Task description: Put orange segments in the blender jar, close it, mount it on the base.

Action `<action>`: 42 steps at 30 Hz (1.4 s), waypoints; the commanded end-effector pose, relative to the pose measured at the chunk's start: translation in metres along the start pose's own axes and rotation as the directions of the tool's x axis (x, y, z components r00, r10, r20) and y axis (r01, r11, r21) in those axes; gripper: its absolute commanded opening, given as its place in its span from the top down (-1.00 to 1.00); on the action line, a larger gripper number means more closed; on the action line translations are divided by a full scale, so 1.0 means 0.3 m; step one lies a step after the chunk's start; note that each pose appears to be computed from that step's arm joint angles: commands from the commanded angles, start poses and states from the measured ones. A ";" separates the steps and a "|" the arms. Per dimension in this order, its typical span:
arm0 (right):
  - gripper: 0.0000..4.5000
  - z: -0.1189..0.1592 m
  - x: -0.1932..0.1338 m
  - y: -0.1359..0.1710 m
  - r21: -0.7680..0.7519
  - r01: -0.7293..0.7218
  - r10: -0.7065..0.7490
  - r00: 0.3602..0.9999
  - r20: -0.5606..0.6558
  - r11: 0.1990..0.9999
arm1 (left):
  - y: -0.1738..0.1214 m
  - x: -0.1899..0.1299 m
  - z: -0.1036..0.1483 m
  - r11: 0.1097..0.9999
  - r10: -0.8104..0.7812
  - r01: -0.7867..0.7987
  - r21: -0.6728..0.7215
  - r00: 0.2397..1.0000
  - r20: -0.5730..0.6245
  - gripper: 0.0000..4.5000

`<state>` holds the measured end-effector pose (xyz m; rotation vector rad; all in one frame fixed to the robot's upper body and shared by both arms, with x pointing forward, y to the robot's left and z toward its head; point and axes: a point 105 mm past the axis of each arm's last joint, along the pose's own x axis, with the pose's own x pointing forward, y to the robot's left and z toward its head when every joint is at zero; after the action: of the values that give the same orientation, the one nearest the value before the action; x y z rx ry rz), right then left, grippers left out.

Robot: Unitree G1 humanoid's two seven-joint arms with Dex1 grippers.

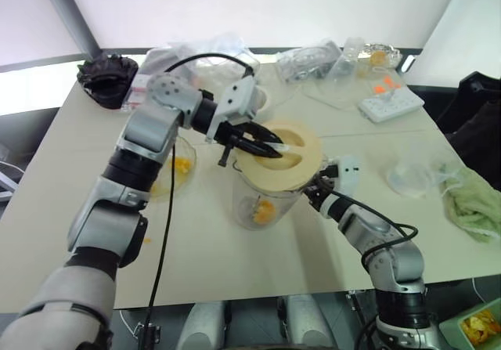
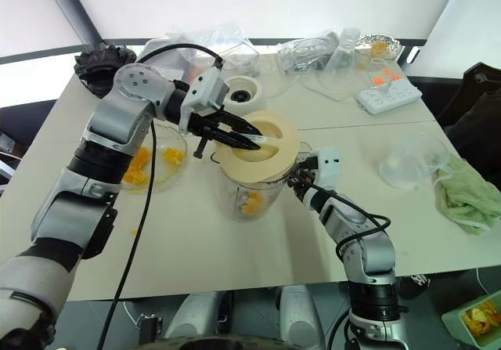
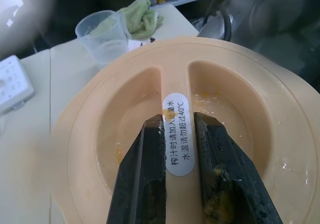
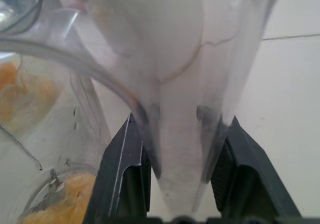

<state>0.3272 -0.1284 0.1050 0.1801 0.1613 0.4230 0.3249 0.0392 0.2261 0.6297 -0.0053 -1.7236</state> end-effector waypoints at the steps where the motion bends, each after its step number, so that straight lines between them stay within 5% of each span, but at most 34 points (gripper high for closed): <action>1: 0.59 0.285 -0.045 -0.030 -0.088 0.070 -0.034 0.933 0.357 0.994 | -0.063 0.004 -0.135 0.990 -0.062 0.049 -0.131 0.993 -0.097 0.87; 18: 0.59 0.357 -0.062 0.037 -0.243 0.076 0.045 0.888 0.457 0.967 | -0.156 -0.032 -0.254 0.975 -0.059 0.006 -0.221 0.970 -0.235 0.87; 28: 0.59 0.372 -0.062 0.062 -0.298 0.086 0.062 0.888 0.455 0.951 | -0.125 -0.018 -0.378 0.934 0.045 -0.186 -0.307 0.909 -0.414 0.87; 42: 0.59 0.409 -0.073 0.069 -0.372 0.128 0.069 0.878 0.473 0.919 | -0.077 -0.001 -0.411 0.827 0.218 -0.438 -0.352 0.828 -0.516 0.87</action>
<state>0.3395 -0.1395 0.1238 -0.0968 0.0266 0.3428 0.3310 0.0389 0.2050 0.5639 0.1458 -1.4482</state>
